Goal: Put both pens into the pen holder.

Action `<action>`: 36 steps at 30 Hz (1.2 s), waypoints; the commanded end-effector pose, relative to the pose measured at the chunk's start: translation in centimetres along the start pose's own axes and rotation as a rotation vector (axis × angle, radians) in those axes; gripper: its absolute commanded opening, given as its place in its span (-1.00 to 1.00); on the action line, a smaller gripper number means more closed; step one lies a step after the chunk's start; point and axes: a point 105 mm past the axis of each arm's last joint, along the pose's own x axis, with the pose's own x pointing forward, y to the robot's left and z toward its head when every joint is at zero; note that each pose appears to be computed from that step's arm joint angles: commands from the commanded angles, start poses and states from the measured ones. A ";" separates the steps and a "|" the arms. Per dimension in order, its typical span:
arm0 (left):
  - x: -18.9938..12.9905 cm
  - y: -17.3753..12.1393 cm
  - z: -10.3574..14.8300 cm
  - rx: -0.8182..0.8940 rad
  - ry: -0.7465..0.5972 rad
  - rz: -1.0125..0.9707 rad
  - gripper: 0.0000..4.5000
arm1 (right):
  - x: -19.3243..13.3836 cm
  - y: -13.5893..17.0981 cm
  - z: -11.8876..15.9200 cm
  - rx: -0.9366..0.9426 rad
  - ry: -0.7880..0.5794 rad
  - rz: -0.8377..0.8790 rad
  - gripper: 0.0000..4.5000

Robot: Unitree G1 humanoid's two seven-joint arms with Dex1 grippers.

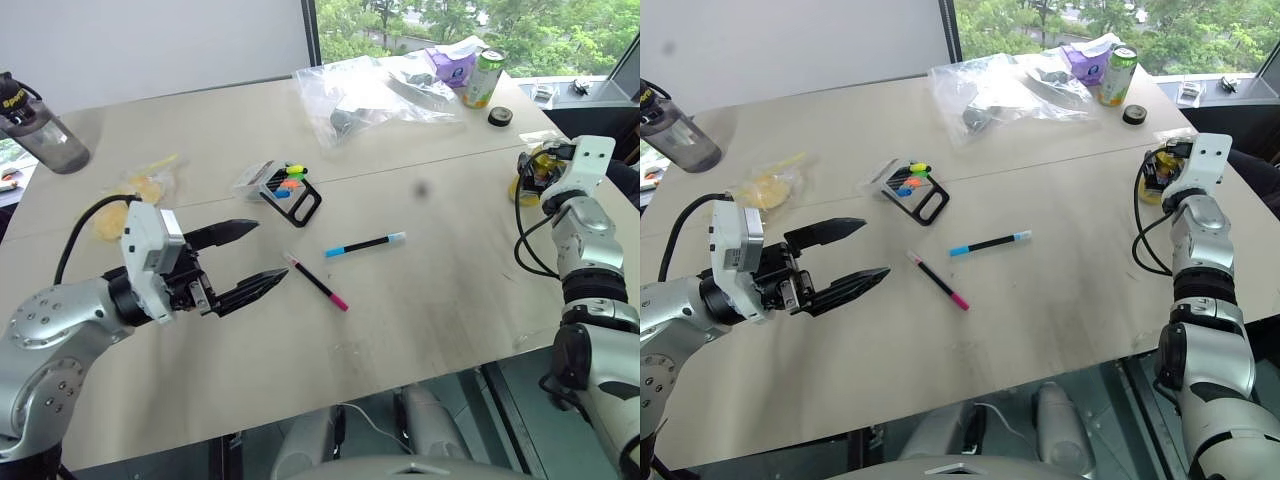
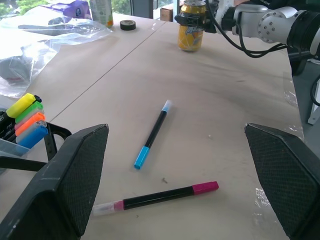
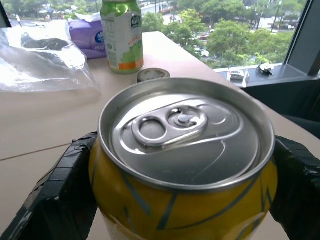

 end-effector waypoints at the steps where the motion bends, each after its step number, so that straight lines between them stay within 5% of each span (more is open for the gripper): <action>1: -0.2 0.0 0.5 0.028 -0.004 -0.003 1.00 | -0.2 -0.7 3.2 -0.041 -0.131 -0.015 0.98; 11: -0.1 0.0 0.2 0.023 -0.003 -0.024 1.00 | -1.7 -1.3 9.4 -0.106 -0.400 0.007 0.98; 16: -0.2 0.3 -0.3 0.022 0.010 -0.028 1.00 | -3.7 5.6 11.3 0.015 -0.422 0.439 0.98; 19: -0.4 0.9 -1.5 0.024 0.050 0.001 1.00 | -8.0 11.9 8.9 0.028 -0.257 0.860 0.98; 23: -1.3 0.9 -3.7 0.008 0.113 0.023 1.00 | -12.1 13.7 3.4 -0.067 -0.011 1.095 0.98; 27: -2.0 0.4 -4.0 -0.006 0.112 0.029 1.00 | -14.0 13.2 0.7 -0.150 0.143 1.188 0.98; 36: -3.3 -0.9 -5.5 -0.009 0.190 0.002 1.00 | -14.0 14.2 0.2 -0.212 0.188 1.258 0.98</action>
